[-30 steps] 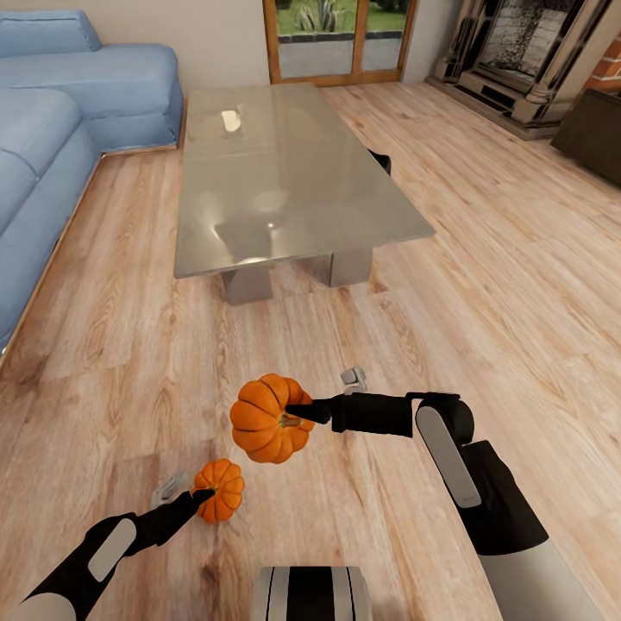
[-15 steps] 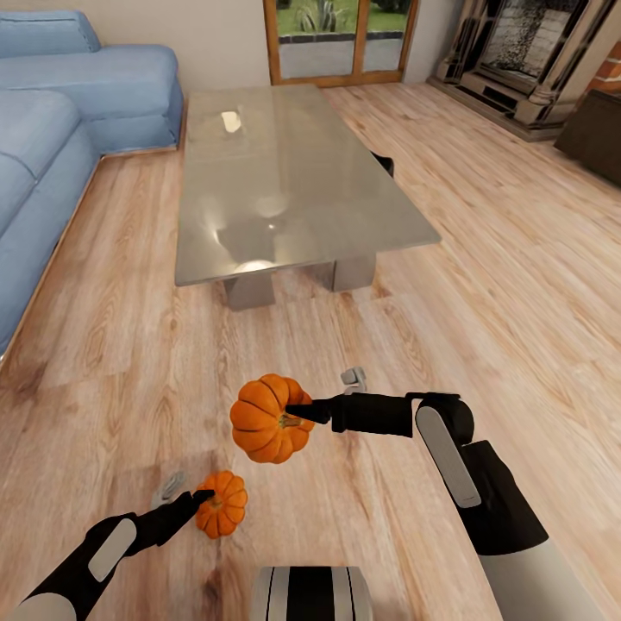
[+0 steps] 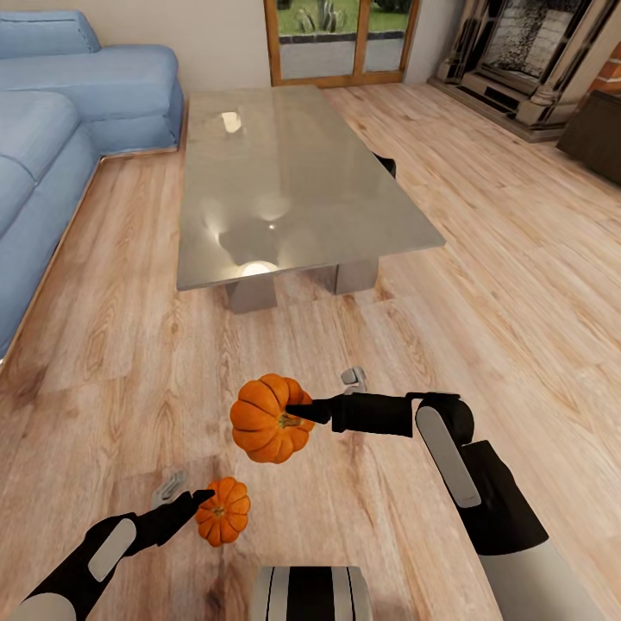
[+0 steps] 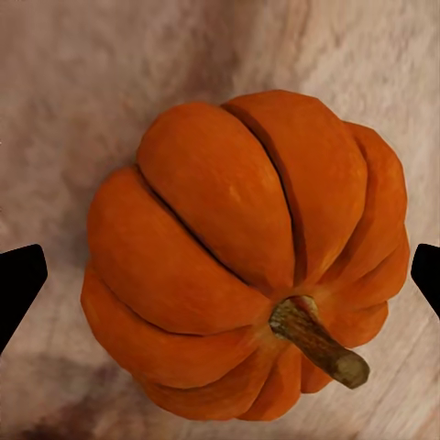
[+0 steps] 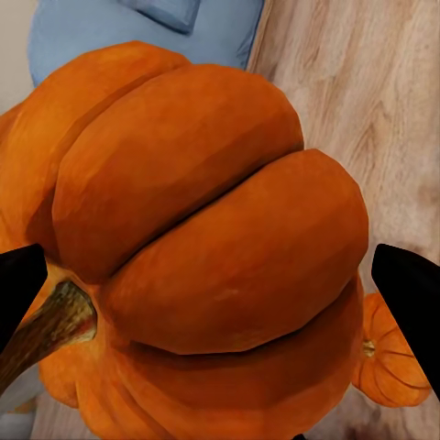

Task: Place each of the two pumpkins and all three candles from the living room inside a cabinet in the living room (use any cabinet), then make sure every cabinet is closed, and position the cauldron so it is next to a table in the living room.

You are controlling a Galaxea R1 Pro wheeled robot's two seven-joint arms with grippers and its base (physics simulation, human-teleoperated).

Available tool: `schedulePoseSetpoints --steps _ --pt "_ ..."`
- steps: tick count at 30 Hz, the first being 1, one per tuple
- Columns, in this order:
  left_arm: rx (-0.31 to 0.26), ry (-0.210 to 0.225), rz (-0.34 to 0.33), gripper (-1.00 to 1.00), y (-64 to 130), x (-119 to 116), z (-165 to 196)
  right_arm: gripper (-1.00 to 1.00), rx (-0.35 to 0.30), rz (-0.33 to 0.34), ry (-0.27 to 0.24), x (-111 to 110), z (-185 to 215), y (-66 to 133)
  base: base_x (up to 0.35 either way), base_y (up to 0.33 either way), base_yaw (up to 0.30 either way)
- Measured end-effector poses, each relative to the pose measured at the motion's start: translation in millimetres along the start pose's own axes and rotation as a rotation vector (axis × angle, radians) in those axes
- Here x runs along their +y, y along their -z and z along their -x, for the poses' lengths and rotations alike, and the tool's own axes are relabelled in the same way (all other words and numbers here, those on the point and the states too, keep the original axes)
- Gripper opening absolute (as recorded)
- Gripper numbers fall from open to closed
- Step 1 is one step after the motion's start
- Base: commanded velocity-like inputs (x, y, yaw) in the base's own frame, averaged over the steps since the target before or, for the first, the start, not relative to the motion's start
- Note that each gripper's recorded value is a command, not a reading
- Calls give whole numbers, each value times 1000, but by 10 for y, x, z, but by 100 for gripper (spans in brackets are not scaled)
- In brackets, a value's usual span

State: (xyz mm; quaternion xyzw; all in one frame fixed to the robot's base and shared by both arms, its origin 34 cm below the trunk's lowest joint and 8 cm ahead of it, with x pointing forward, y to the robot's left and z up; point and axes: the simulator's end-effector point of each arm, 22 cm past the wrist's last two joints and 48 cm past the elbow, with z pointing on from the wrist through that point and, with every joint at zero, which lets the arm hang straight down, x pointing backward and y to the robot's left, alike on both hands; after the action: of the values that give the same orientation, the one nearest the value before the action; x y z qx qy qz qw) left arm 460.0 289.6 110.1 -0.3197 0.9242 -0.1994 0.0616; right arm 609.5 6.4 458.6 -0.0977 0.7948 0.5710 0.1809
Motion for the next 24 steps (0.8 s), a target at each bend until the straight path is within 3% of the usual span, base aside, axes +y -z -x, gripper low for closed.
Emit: schedulePoseSetpoints --steps 9,14,24 --pt "15 7 13 100 -54 80 -60 -100 6 -4 -16 -98 -51 -29 0 0 0" --pt "30 -39 17 100 -52 82 -96 -100 15 3 -29 -118 -90 -33 -1 0 0" --pt "63 -72 -6 100 -96 -20 -230 -100 18 28 -55 -116 -145 -38 -82 0 0"
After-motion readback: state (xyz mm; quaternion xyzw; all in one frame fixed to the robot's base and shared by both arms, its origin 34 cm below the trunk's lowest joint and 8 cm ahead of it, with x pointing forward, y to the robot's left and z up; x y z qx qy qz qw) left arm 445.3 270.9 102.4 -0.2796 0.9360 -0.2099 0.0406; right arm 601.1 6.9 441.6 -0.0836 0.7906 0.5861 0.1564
